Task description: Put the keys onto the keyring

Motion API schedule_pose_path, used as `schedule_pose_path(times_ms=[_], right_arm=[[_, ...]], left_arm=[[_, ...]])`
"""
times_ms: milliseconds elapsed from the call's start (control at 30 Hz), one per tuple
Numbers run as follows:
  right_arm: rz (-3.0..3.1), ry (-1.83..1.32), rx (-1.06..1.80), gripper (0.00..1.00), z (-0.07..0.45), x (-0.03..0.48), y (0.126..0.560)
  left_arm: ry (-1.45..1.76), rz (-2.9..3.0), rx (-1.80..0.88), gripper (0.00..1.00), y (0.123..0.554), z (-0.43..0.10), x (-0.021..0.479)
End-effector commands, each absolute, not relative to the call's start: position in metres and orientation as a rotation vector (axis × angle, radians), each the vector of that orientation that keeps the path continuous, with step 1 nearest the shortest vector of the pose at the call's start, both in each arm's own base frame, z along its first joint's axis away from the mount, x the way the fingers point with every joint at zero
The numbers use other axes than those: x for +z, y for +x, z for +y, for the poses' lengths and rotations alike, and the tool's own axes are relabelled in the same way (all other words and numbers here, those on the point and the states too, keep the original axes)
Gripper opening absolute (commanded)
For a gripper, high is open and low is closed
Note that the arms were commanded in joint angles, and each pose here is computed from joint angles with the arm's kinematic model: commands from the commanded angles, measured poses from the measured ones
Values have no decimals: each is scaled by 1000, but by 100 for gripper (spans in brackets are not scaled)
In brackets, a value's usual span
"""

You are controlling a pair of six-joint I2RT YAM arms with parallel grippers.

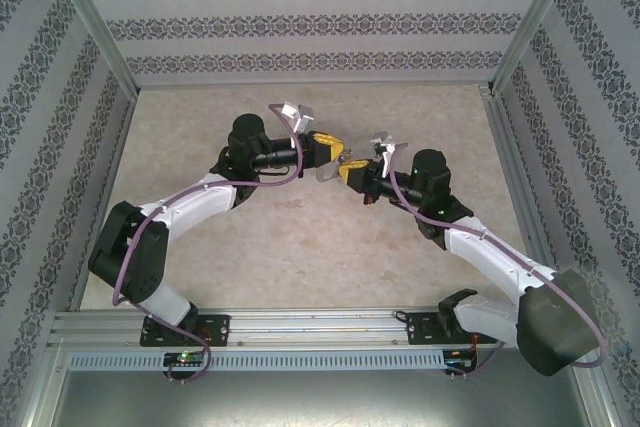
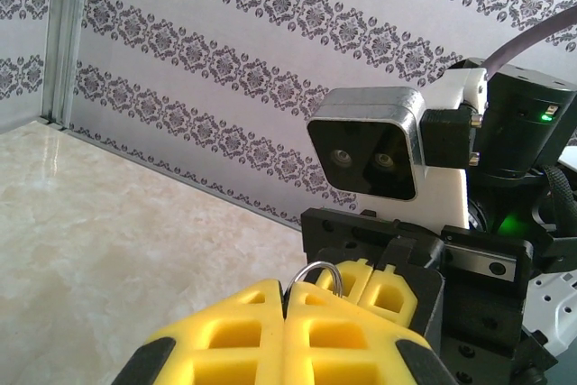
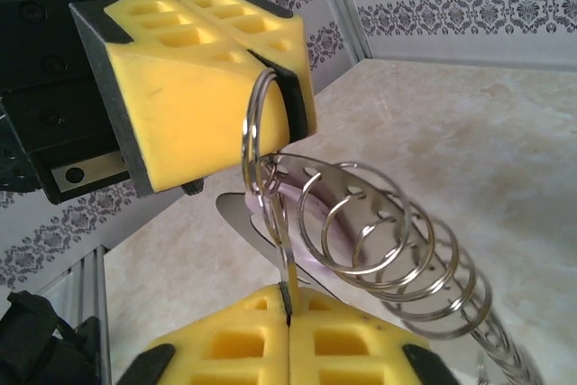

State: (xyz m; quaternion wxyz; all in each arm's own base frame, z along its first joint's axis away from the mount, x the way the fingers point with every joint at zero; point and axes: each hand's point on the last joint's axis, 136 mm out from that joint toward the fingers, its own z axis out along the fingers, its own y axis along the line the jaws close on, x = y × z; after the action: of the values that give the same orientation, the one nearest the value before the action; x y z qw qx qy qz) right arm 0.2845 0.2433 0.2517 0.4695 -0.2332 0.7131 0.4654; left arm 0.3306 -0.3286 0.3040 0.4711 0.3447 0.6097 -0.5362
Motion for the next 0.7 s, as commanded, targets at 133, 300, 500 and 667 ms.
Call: schedule_pose_path(times_ms=[133, 300, 500, 667], right_arm=[[1773, -568, 1110, 41, 237, 245, 284], [1774, -506, 1100, 44, 220, 242, 285], [1720, -488, 1106, 43, 210, 263, 281], [1674, -475, 1124, 44, 210, 283, 281]], left_arm=[[870, 1397, -1276, 0, 320, -325, 332], [863, 1402, -1264, 0, 321, -324, 332], [863, 1399, -1262, 0, 320, -324, 333], [853, 1402, -1257, 0, 321, -323, 332]])
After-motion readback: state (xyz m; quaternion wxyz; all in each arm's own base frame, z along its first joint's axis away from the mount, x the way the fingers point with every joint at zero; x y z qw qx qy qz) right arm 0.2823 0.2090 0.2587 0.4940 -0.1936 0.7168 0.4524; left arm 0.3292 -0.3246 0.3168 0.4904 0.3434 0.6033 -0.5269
